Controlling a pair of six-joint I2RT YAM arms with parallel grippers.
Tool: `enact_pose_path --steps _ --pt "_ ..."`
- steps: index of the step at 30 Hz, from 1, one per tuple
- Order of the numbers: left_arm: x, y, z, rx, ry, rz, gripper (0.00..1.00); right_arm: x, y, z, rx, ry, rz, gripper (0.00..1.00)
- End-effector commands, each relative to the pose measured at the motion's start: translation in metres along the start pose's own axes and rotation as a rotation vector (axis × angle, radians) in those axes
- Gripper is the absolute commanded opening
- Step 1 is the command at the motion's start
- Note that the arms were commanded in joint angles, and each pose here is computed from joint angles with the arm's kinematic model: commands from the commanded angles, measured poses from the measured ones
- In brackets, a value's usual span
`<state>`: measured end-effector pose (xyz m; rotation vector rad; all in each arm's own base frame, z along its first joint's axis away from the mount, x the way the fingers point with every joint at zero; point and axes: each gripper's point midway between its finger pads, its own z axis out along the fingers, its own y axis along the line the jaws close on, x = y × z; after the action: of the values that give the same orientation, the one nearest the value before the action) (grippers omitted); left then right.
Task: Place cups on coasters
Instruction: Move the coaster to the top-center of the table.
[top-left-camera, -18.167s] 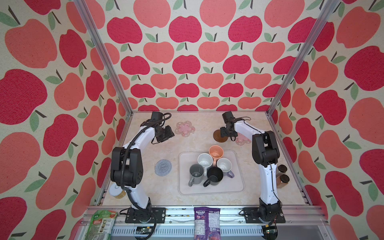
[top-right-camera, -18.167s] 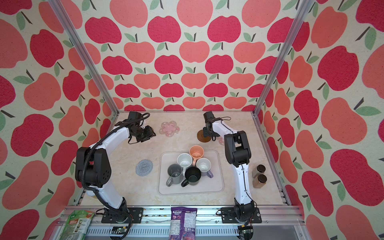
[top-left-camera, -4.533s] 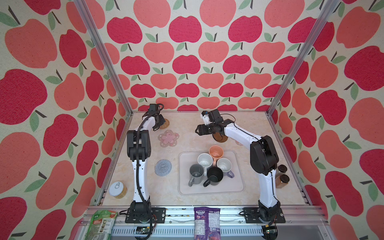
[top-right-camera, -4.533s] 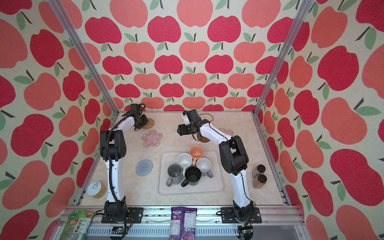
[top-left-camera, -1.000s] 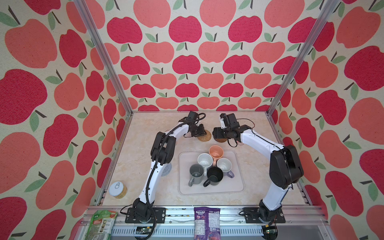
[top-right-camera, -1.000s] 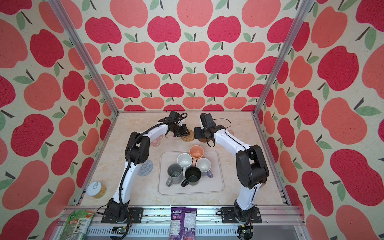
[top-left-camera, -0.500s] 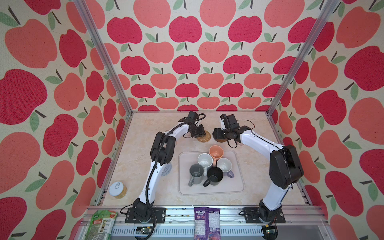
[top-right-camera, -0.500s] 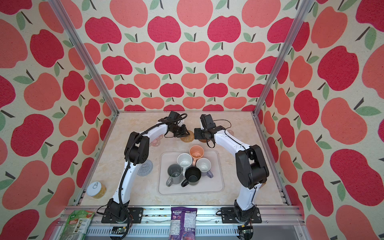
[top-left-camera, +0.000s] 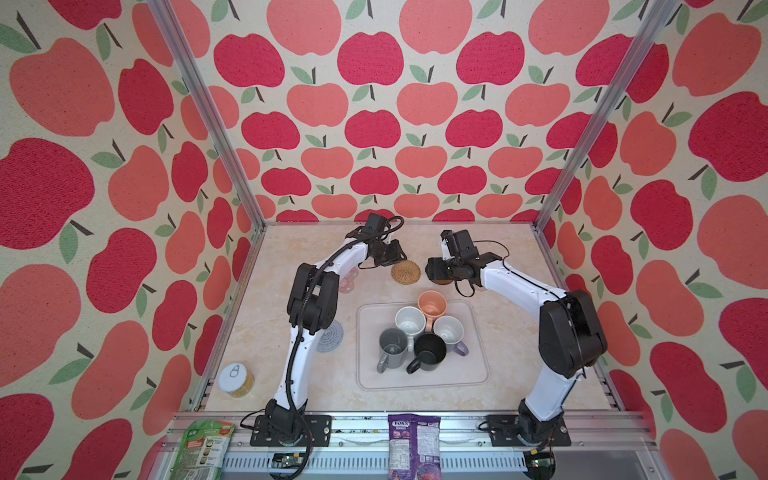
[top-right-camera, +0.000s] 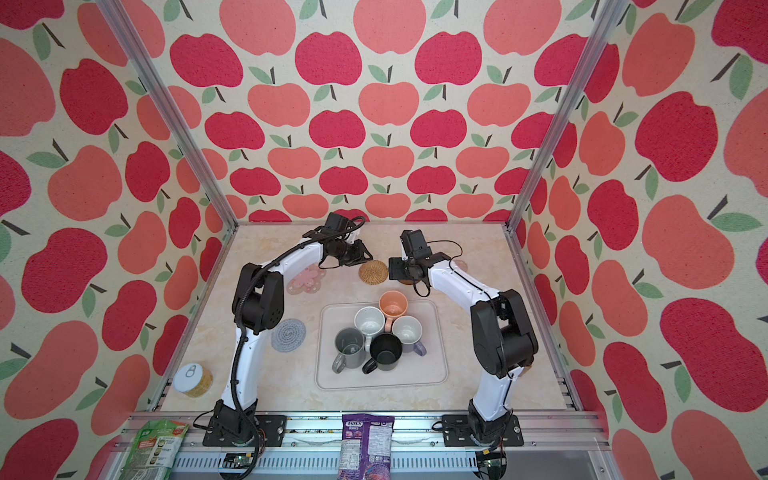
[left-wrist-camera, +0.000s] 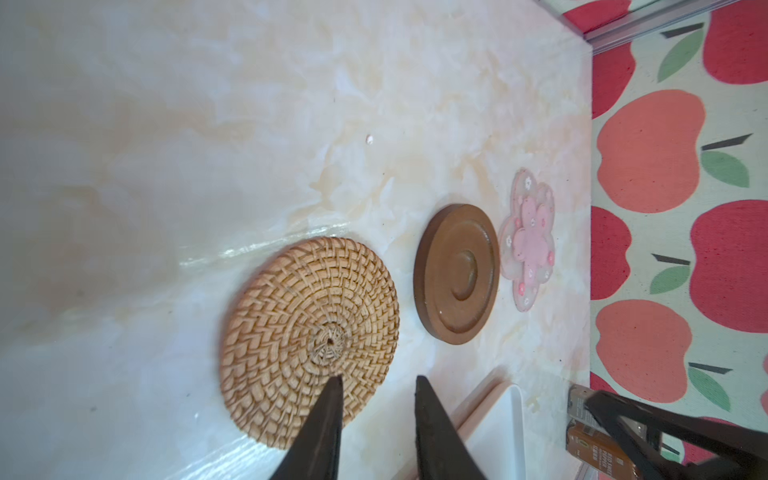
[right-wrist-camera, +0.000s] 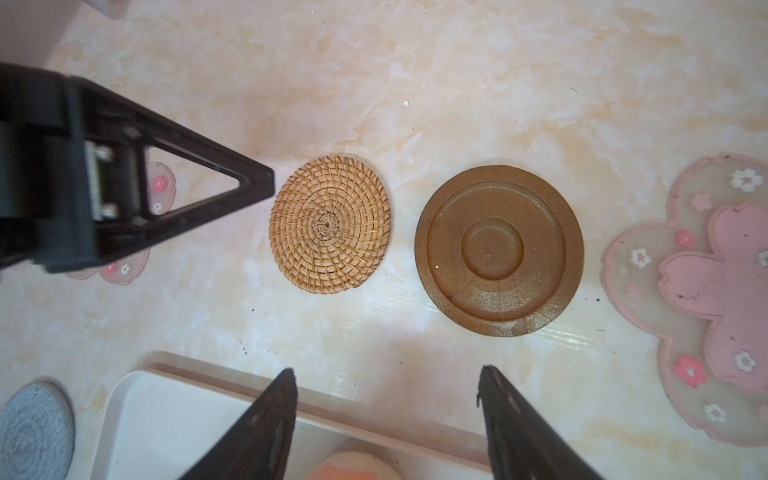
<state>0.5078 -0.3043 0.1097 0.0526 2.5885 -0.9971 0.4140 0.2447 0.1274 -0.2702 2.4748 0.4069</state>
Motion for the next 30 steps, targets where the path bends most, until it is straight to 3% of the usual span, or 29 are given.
enact_pose_path --steps 1,4,10,21,30 --pt "-0.028 -0.009 -0.049 0.020 -0.103 0.045 0.32 -0.007 0.001 -0.011 -0.015 -0.030 0.011 0.72" --pt "-0.020 0.027 -0.073 -0.098 -0.090 -0.027 0.32 -0.007 0.001 -0.012 -0.021 -0.032 0.013 0.72" --pt "0.024 0.077 -0.116 -0.198 -0.057 -0.137 0.32 -0.006 0.002 -0.011 -0.026 -0.028 0.007 0.72" --pt "0.117 0.106 -0.165 -0.429 0.069 -0.175 0.34 -0.004 0.010 -0.001 -0.073 -0.015 0.042 0.72" --pt "0.168 0.135 -0.186 -0.431 0.064 -0.410 0.33 -0.004 0.012 -0.001 -0.082 -0.013 0.047 0.72"
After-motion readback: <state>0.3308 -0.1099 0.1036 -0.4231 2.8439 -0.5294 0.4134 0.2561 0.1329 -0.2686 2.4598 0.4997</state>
